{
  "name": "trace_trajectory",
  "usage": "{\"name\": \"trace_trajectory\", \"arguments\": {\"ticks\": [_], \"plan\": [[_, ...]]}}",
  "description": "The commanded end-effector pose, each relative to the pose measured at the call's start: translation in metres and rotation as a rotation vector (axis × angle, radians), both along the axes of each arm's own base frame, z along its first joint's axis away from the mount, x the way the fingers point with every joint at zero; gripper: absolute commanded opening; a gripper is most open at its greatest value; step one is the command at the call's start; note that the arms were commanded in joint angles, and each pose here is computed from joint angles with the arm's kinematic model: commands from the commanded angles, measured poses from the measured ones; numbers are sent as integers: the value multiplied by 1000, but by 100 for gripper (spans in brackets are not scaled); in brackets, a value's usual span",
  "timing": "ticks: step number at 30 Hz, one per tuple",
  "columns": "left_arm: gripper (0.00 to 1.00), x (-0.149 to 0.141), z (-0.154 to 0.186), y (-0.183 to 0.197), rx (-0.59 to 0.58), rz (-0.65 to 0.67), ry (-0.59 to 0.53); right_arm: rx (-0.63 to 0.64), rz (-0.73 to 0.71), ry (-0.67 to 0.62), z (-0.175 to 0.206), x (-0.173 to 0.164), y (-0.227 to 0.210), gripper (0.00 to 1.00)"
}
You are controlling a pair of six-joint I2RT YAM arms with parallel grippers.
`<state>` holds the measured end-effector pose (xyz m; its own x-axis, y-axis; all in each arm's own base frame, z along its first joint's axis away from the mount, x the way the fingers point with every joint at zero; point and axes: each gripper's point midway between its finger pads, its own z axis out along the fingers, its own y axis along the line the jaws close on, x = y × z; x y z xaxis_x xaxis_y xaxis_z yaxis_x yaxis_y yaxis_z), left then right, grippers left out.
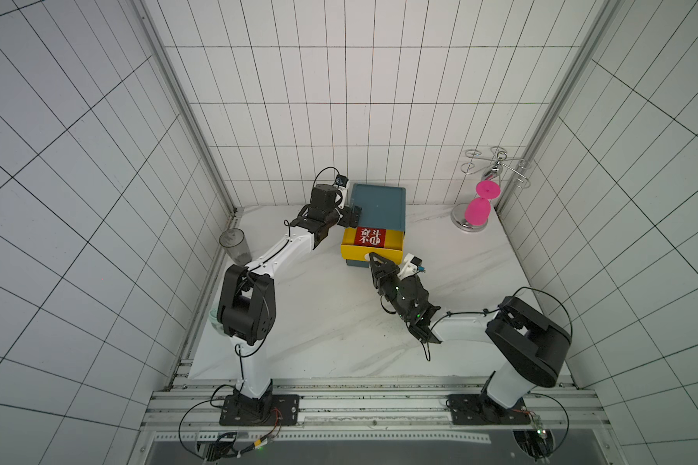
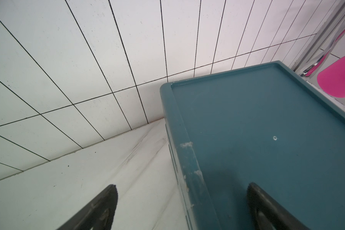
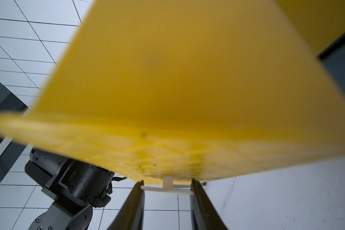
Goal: Take the postcards out of the drawer
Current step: Open the drawer in the storage box.
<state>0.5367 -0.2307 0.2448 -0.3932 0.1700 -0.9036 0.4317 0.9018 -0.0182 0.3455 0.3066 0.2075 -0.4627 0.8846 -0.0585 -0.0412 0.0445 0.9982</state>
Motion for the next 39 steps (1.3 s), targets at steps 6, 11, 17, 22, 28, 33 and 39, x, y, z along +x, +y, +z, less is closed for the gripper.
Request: {"name": "trace_trajectory", "arguments": {"ticks": [6, 11, 17, 22, 28, 33, 39], "plan": [[99, 2, -19, 3, 30, 3, 47, 28, 51, 12, 1, -26, 4, 33], [99, 3, -20, 4, 30, 5, 49, 22, 67, 21, -2, -34, 6, 33], [99, 3, -21, 6, 30, 8, 52, 17, 82, 29, -6, -43, 8, 33], [99, 3, -21, 6, 29, 7, 52, 15, 84, 42, -12, -47, 8, 33], [99, 3, -21, 6, 26, 6, 53, 16, 90, 42, -11, -49, 10, 33], [99, 4, -22, 7, 27, 8, 54, 15, 92, 49, -14, -51, 10, 33], [99, 4, -21, 7, 26, 9, 53, 16, 102, 42, -11, -55, 11, 33]]}}
